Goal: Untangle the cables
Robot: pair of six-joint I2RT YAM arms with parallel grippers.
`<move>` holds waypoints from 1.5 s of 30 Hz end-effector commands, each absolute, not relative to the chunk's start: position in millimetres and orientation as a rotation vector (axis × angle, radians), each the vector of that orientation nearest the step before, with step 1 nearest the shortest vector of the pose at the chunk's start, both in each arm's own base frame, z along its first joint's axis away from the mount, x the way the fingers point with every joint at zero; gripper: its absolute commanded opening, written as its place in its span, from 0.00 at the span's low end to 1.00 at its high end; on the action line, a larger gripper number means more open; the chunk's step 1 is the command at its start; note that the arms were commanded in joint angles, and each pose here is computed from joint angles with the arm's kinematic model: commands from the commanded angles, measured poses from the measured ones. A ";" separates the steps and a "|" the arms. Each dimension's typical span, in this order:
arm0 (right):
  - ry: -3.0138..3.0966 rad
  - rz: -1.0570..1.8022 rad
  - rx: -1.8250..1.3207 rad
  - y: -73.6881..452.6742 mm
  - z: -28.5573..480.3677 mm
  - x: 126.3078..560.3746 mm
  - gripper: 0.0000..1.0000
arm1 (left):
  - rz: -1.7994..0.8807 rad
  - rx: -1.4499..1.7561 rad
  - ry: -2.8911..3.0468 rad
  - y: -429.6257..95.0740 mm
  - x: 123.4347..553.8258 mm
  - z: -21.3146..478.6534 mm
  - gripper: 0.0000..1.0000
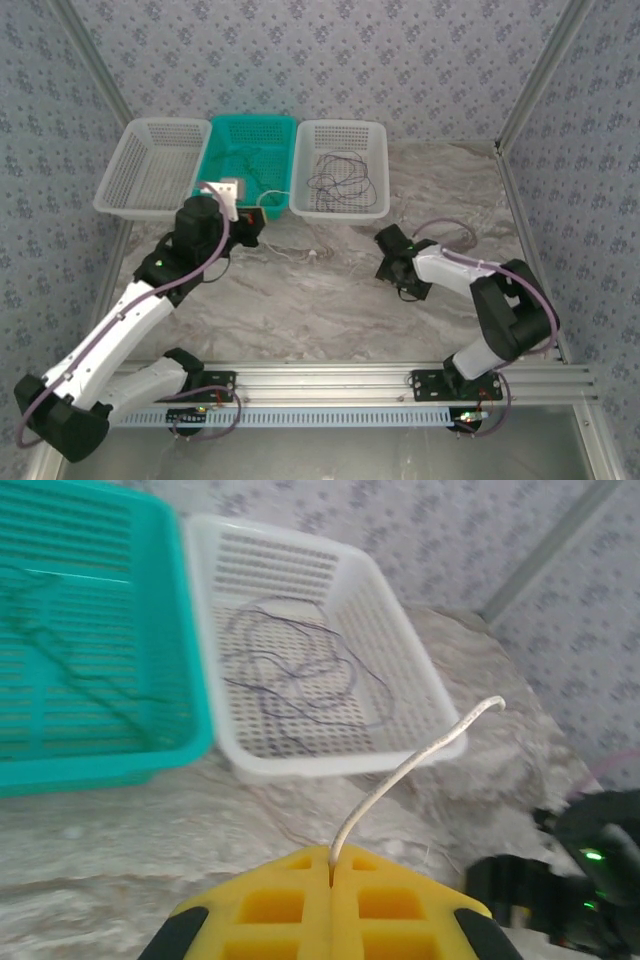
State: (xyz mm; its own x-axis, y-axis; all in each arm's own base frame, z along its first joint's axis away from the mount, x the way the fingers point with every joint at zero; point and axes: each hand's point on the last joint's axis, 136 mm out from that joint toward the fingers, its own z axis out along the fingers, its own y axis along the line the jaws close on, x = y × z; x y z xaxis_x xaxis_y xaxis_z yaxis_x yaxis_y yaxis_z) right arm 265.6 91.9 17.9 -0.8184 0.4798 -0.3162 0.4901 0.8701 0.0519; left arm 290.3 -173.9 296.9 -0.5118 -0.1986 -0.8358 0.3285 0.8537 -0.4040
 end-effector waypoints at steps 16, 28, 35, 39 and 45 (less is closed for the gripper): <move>2.256 0.479 -0.360 251.4 146.8 281.0 0.87 | -0.743 0.093 1.975 -152.1 277.4 314.9 0.00; 2.435 0.298 -0.697 312.0 63.1 272.9 0.72 | -0.722 0.087 1.956 -145.7 271.1 320.4 0.00; 2.572 0.071 -0.381 252.2 36.6 292.6 0.13 | -0.574 0.007 1.968 -118.2 268.9 316.5 0.00; 2.606 0.075 -0.196 207.6 29.8 288.3 0.05 | -0.488 -0.052 1.995 -96.8 270.8 311.1 0.00; 2.641 0.020 0.213 123.5 20.1 274.3 0.05 | -0.423 -0.179 1.966 -61.2 273.1 314.7 0.00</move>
State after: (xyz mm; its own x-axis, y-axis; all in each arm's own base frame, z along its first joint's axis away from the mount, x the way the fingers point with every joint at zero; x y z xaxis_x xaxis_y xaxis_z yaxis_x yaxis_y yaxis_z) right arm 286.3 157.0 24.0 -0.8708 0.0143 -0.4914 -0.0108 0.9988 0.0483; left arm 277.0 -76.7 304.4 -0.4603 -0.3013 -0.8350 0.0994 0.9172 -0.3858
